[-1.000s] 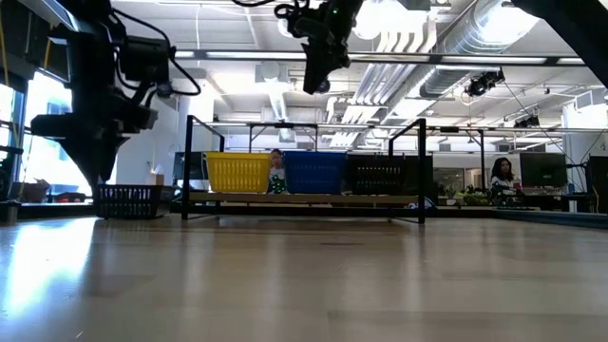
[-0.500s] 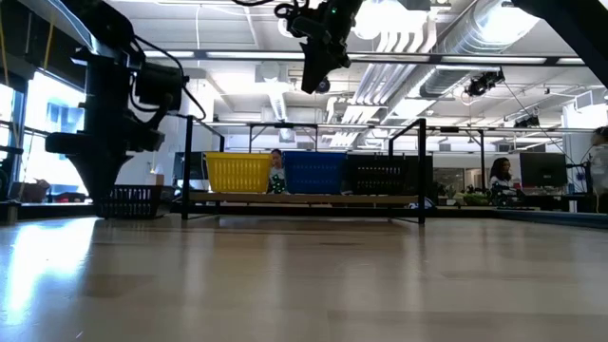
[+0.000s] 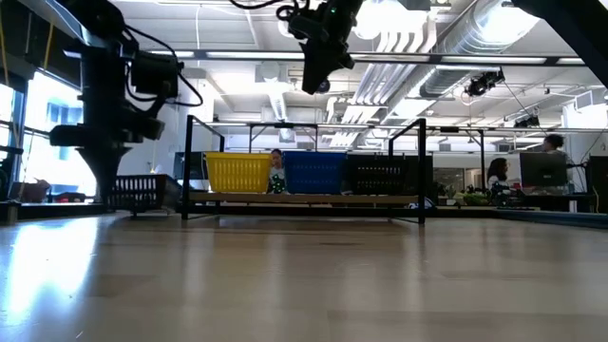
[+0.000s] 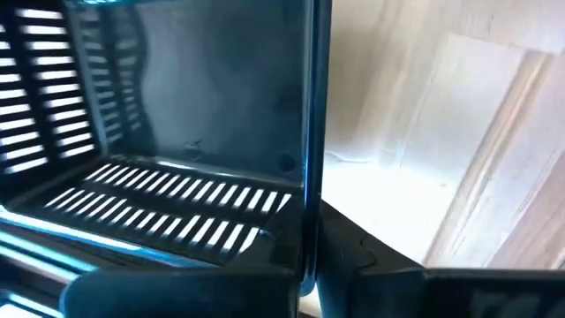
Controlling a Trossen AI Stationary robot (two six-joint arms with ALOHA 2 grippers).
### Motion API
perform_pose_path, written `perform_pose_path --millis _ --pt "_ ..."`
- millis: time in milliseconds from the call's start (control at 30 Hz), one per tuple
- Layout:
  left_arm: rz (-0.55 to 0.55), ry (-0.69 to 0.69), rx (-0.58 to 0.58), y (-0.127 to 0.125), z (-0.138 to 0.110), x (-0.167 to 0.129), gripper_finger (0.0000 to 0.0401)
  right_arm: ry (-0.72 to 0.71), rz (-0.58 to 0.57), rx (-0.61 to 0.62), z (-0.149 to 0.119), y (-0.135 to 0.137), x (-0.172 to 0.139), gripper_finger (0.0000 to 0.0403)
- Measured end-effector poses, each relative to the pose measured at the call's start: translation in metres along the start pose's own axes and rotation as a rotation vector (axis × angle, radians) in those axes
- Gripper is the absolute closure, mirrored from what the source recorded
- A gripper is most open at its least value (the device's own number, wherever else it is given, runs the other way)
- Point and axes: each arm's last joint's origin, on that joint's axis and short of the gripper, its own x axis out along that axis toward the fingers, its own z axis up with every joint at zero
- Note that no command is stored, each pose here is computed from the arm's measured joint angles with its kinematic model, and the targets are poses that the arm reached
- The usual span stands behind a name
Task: Stack baskets on shelf by color
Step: Stack the black basket on top of the black baskets on the shelf
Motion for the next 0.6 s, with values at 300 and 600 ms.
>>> perform_pose_path --millis 300,600 --pt "0.175 -0.089 -0.096 0.006 -0.010 -0.024 0.0398 0.005 0.042 0.097 -0.001 0.008 -0.001 0.0306" --pt "0.337 -0.273 -0.257 0.021 -0.011 -0.084 0.0400 0.010 0.083 0.179 -0.002 0.029 -0.004 0.0306"
